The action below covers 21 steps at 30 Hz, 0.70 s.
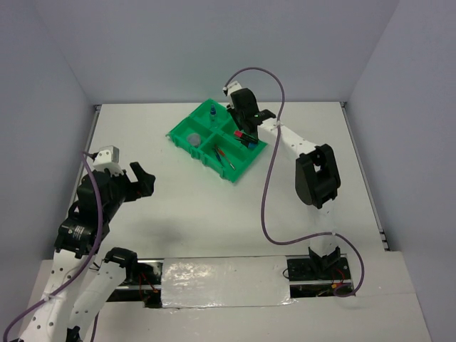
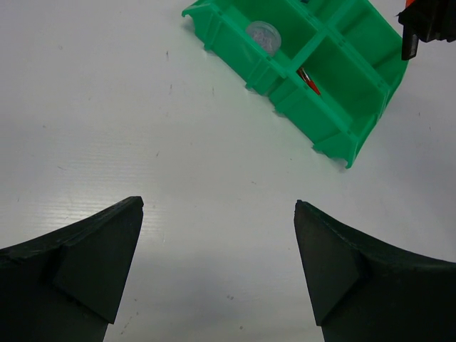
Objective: Sort the stationery into containers
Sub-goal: Place the pen in the storage box.
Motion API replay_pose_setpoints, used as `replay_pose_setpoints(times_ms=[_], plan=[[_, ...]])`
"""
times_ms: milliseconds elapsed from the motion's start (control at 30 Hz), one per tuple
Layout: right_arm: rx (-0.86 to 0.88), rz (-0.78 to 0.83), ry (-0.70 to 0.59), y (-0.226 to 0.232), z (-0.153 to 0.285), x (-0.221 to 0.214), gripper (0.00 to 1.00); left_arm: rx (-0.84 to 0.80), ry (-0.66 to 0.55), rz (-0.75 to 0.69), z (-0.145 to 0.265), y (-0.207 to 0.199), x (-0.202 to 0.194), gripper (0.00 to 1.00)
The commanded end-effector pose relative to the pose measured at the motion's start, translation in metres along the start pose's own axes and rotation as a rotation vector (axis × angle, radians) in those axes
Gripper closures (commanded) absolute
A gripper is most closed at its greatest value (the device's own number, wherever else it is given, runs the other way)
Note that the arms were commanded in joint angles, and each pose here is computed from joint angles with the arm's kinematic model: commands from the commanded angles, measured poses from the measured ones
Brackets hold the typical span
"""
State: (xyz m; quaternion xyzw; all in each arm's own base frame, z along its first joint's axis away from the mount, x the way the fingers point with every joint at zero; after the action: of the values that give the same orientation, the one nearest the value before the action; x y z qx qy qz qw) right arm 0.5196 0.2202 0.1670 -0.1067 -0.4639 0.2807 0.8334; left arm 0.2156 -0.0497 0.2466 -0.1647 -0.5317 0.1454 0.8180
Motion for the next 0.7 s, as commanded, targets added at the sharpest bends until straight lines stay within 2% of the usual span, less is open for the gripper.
replay_pose_setpoints(times_ms=[0,133,200,233,267,300,400,500,533,600,667], plan=[[-0.032,-0.019,-0.078,-0.016,0.014,0.033,0.59,-0.005,-0.032,-0.013,-0.003,-0.002,0.008,0.01],[-0.011,0.007,-0.074,-0.013,0.01,0.031,0.55,-0.006,-0.034,-0.013,-0.003,-0.002,0.009,0.01],[0.015,0.008,-0.079,-0.011,0.011,0.034,0.46,0.0,-0.033,-0.012,-0.003,-0.002,0.008,0.01],[0.037,0.007,-0.088,-0.008,0.013,0.037,0.39,0.005,-0.033,-0.01,-0.003,-0.001,0.008,0.01],[0.039,0.004,-0.098,-0.01,0.015,0.041,0.17,0.007,-0.036,-0.009,-0.003,-0.001,0.009,0.01],[0.043,-0.004,-0.104,-0.009,0.018,0.044,0.01,0.012,-0.031,-0.01,-0.004,0.0,0.008,0.01],[0.034,-0.039,-0.115,-0.015,0.027,0.048,0.0,0.032,-0.032,-0.006,-0.005,0.003,0.009,0.01],[0.056,-0.141,-0.17,-0.021,0.063,0.056,0.0,0.109,-0.03,0.008,-0.01,0.014,0.012,0.01],[0.044,-0.192,-0.239,-0.039,0.097,0.072,0.0,0.143,-0.01,0.01,-0.013,0.02,0.009,0.01],[0.069,-0.263,-0.255,-0.035,0.119,0.057,0.0,0.219,-0.027,0.035,-0.013,0.034,0.015,0.01],[0.077,-0.362,-0.304,-0.043,0.163,0.047,0.0,0.287,-0.053,0.067,-0.012,0.048,0.022,0.01]])
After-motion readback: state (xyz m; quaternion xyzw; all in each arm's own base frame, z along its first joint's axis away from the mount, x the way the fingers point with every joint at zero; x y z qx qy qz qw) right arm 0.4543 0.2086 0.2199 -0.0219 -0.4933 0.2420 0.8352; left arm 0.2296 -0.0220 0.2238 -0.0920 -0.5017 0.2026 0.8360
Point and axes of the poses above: each gripper's point midway between its finger pads, its own z axis back along the fingers, its own y axis along the line the jaws close on, x = y × z, the point moved 1 cm from there along z, back along the fingers, and after that the axes turned 7 degrees about z, right-handed, at the moved point
